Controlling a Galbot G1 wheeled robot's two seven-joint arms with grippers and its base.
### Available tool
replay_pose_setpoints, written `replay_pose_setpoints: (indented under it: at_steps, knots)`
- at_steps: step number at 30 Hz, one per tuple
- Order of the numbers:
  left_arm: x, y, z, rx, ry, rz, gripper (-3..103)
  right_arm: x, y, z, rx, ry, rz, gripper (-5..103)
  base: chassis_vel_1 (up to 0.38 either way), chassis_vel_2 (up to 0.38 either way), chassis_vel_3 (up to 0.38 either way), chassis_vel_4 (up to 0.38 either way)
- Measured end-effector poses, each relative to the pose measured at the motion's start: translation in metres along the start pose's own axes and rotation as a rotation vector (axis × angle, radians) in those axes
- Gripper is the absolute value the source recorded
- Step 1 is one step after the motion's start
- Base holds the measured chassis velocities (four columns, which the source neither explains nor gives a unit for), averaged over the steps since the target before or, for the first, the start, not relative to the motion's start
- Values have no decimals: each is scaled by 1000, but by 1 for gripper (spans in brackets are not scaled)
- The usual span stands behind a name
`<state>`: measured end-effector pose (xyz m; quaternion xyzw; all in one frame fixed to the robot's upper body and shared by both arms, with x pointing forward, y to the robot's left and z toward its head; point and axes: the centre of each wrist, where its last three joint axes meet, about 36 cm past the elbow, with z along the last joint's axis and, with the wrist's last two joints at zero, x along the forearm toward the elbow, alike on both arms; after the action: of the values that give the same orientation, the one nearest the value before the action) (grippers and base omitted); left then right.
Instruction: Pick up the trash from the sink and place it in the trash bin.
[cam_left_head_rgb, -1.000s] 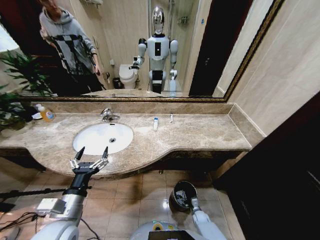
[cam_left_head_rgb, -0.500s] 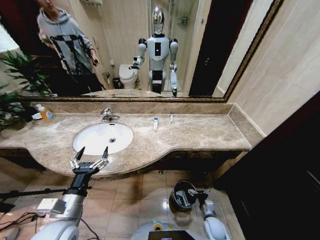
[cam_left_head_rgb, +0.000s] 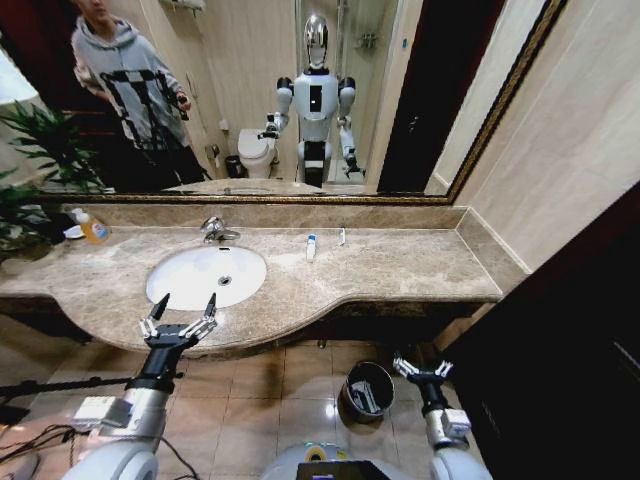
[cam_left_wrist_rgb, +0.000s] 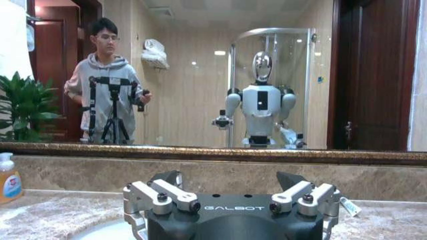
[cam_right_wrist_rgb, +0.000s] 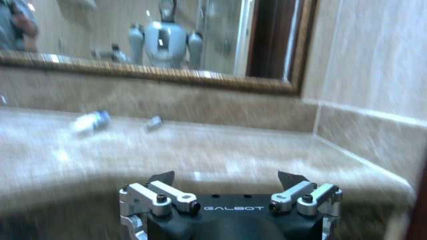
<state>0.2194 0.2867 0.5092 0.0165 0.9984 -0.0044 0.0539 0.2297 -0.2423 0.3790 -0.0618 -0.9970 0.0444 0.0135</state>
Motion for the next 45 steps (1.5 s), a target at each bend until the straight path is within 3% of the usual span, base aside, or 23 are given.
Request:
replay_pose_setpoints:
  at_steps: [9,19,25,26,29,30,33,37,40,42,45]
  knots:
    - [0,0,0,0,0,0,100,-53,22,-42,-66,-65,-112,100,0,0,0,0]
    - [0,0,0,0,0,0,100,-111,41,-46,-62,-83,-263,100,0,0,0,0]
    - [0,0,0,0,0,0,100,-186,89,-51,-64,-76,-366,100,0,0,0,0]
    - [0,0,0,0,0,0,100,-186,89,-51,-64,-76,-366,100,0,0,0,0]
    - [0,0,0,0,0,0,100,-216,127,-60,-96,-59,-422,100,0,0,0,0]
    - [0,0,0,0,0,0,100,-216,127,-60,-96,-59,-422,100,0,0,0,0]
    - [0,0,0,0,0,0,100,-237,158,-64,-126,-40,-449,100,0,0,0,0]
    - [0,0,0,0,0,0,100,-254,181,-66,-136,-30,-450,100,0,0,0,0]
    - [0,0,0,0,0,0,100,-266,198,-72,-119,-32,-447,100,0,0,0,0]
    - [0,0,0,0,0,0,100,-278,214,-76,-58,-27,-430,100,0,0,0,0]
    - [0,0,0,0,0,0,100,-288,225,-74,-18,-3,-415,100,0,0,0,0]
